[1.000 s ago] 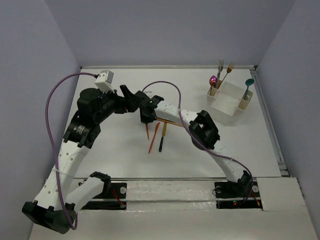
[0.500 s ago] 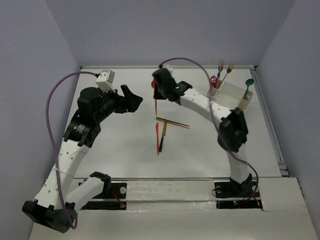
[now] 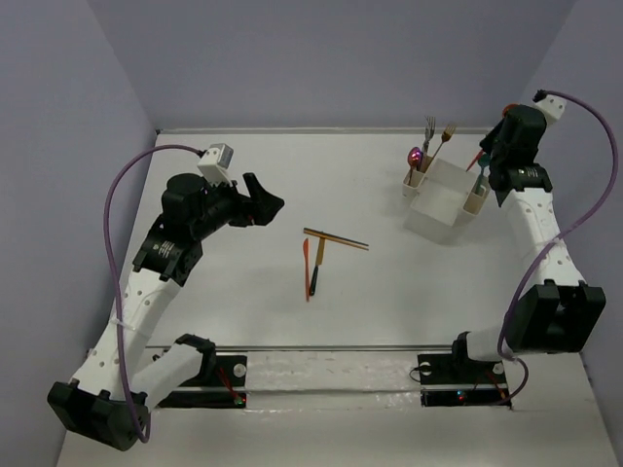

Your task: Sort the eating utensils into containers

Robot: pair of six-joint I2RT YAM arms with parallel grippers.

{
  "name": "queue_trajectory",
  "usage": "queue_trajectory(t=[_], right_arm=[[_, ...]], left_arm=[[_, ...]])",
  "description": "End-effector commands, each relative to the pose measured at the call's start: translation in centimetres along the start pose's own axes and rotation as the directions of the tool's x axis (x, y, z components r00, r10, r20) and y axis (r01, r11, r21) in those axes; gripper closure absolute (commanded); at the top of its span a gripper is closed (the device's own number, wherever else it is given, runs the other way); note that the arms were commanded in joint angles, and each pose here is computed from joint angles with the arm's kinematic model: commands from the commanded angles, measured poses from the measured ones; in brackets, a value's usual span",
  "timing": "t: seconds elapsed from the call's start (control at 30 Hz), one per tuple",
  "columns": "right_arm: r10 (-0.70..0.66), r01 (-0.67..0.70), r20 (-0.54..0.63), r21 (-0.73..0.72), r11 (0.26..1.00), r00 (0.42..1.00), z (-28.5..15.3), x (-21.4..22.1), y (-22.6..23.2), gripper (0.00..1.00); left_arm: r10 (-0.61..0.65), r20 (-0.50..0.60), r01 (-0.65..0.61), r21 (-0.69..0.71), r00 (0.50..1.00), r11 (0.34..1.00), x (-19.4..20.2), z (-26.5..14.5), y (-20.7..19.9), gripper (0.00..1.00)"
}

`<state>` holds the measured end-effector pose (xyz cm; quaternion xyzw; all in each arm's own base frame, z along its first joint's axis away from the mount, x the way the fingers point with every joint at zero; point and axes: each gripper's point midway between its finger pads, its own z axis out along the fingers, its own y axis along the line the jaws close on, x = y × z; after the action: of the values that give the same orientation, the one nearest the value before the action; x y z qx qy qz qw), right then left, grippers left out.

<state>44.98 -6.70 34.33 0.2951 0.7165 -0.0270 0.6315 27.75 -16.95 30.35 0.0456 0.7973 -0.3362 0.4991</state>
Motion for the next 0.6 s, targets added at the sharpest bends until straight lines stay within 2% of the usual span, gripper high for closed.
queue_trajectory(t=[0.0, 0.3, 0.57], right_arm=[[-0.080, 0.076, 0.041, 0.076, 0.994, 0.996, 2.3, -0.6, -4.1, 0.93], [-0.197, 0.180, 0.097, 0.166, 0.970, 0.975, 5.3, -0.5, -5.9, 0.93], [-0.247, 0.233, 0.051, 0.200, 0.952, 0.968, 7.4, 2.1, -7.4, 0.93]], left_arm=[[-0.014, 0.042, 0.013, 0.029, 0.999, 0.999, -0.5, 0.0, -0.5, 0.01], [-0.041, 0.055, 0.041, 0.001, 0.998, 0.999, -0.8, 0.9, 0.2, 0.01], [-0.040, 0.034, 0.041, -0.028, 0.999, 0.999, 0.1, 1.3, 1.1, 0.01]])
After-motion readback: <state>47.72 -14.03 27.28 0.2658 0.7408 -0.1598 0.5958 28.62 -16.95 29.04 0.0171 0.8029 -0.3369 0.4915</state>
